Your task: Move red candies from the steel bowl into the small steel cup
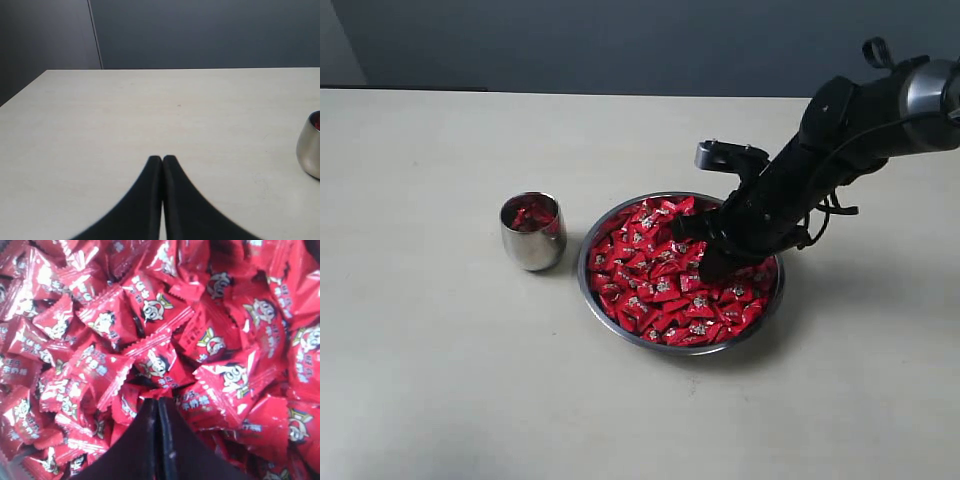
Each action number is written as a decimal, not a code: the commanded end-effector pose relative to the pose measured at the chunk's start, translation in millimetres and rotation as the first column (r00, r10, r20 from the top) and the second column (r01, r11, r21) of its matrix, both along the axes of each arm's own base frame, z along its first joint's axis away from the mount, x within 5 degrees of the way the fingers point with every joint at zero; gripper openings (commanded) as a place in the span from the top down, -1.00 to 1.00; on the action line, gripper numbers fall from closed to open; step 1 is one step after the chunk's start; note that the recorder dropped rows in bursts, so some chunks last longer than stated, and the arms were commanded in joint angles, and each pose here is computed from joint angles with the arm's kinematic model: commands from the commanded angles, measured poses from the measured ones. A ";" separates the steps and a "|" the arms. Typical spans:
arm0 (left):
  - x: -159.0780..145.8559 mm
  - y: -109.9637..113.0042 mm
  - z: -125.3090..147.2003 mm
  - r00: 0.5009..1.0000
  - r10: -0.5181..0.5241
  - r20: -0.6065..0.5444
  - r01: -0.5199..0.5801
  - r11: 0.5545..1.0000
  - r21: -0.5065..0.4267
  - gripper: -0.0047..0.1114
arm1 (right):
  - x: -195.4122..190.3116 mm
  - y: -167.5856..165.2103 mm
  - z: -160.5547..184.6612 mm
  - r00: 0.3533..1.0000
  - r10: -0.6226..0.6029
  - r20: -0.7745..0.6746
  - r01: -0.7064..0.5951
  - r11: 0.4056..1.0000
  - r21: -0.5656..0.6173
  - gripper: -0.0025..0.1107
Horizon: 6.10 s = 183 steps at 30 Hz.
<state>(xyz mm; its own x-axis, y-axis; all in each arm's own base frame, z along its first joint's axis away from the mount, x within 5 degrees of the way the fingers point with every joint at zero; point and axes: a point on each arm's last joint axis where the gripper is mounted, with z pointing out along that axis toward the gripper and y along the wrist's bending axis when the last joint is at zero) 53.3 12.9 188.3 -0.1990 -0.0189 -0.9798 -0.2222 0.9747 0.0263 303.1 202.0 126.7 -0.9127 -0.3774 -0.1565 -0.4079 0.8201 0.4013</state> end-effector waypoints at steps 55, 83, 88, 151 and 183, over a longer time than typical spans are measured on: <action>-0.2 0.0 -0.9 1.000 0.001 0.003 -0.001 1.000 -0.001 0.91 | -17.5 42.7 43.0 0.236 0.968 0.088 -0.864 0.250 -0.436 0.97; -0.2 0.0 -0.9 1.000 0.001 0.003 -0.001 1.000 -0.001 0.91 | -14.4 52.8 28.6 0.240 0.958 0.158 -0.868 0.284 -0.407 0.21; -0.2 0.0 -0.9 1.000 0.001 0.003 -0.001 1.000 -0.001 0.91 | -11.0 53.9 28.9 0.229 0.957 0.177 -0.854 0.285 -0.436 0.31; -0.2 0.0 -0.9 1.000 0.001 0.003 -0.001 1.000 -0.001 0.91 | -6.4 46.8 42.7 0.260 0.952 0.164 -0.801 0.308 -0.514 0.97; -0.2 0.0 -0.9 1.000 0.001 0.003 -0.001 1.000 -0.001 0.91 | 21.7 105.6 122.7 0.793 0.415 0.445 -0.439 0.897 -0.054 0.97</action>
<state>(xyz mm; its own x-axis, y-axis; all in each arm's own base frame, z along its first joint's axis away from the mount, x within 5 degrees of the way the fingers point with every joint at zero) 53.3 12.9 188.3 -0.1990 -0.0189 -0.9798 -0.2222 0.9747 0.0263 322.0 299.8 247.1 -0.4849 -0.7121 -0.5078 -0.8513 0.5174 0.0873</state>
